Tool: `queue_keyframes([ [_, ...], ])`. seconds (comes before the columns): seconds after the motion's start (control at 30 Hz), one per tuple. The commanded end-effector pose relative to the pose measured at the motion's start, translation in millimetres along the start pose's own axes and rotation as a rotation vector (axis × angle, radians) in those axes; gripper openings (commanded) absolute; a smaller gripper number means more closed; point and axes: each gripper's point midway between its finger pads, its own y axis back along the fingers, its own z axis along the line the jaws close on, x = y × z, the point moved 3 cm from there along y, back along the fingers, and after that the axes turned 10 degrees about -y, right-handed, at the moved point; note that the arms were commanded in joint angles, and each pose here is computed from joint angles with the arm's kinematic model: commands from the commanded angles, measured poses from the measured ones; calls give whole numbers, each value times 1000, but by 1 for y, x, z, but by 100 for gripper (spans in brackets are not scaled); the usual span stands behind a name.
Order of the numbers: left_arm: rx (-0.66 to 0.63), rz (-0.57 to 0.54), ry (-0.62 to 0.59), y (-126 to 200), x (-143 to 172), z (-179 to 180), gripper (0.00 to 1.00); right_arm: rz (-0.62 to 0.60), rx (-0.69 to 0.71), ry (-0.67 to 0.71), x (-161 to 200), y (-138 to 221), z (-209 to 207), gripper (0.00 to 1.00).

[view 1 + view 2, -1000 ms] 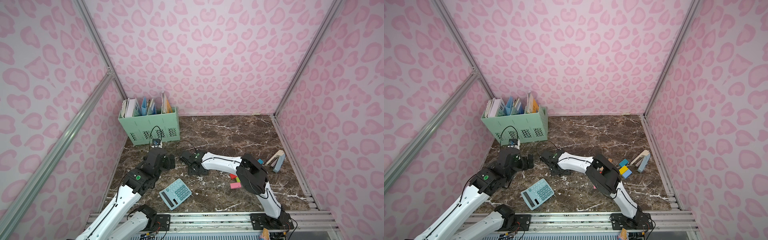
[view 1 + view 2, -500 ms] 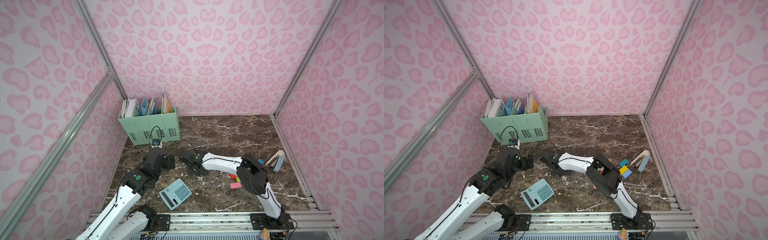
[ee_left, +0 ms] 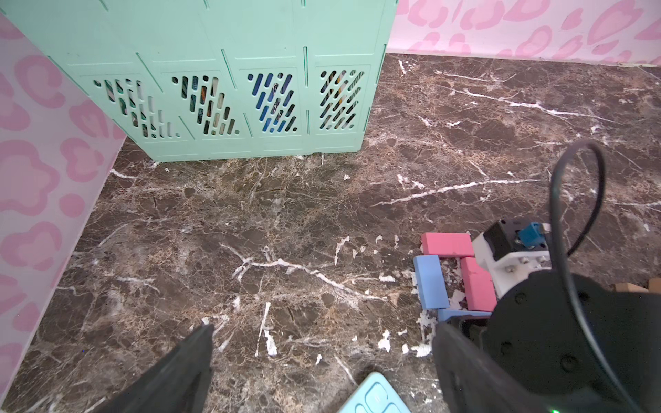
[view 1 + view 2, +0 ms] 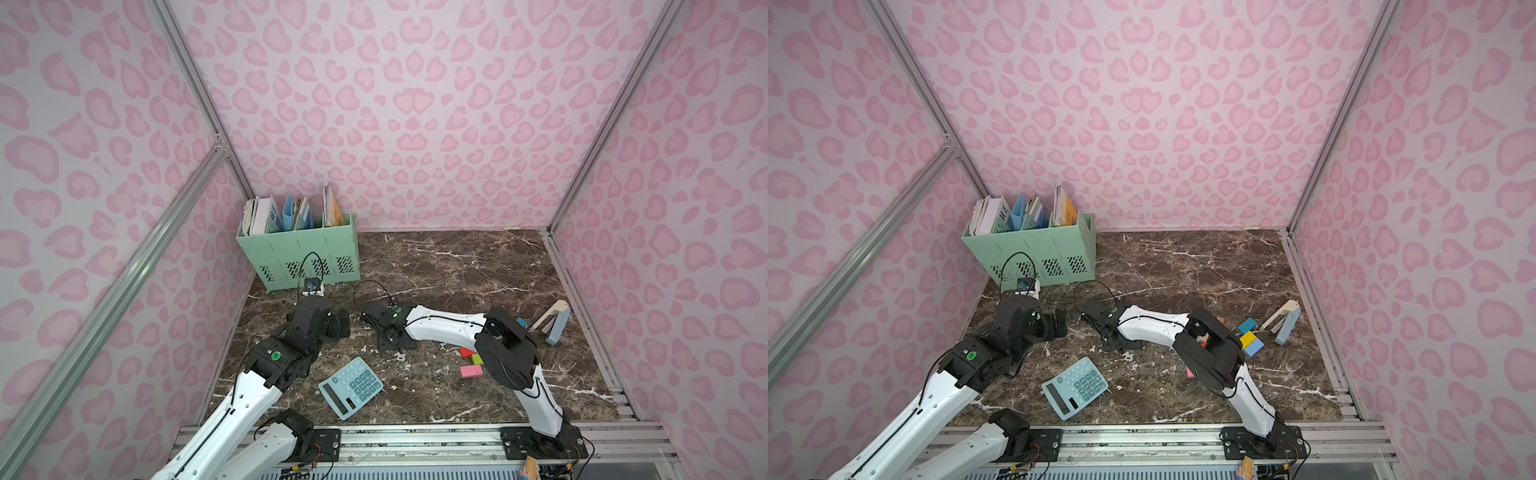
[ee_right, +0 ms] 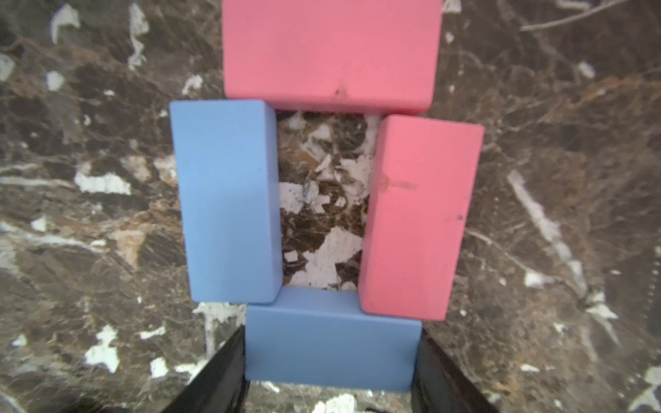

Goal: Assemble the number 8 with building blocks
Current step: Assemble the building block at the center of the board.

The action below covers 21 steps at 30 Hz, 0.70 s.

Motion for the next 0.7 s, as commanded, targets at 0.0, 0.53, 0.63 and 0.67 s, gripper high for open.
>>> queue_keyframes([
  [0.0,1,-16,5,-1,-3,-1,99,8,-9,7,1,1,0,74],
  [0.53,5,-35,10,1,-5,0,99,-96,-119,21,-13,41,3,93],
  [0.63,4,-41,10,1,-5,0,99,-167,-179,29,-23,74,6,93],
  [0.67,2,-41,10,1,-5,1,99,-195,-200,29,-27,87,4,94],
])
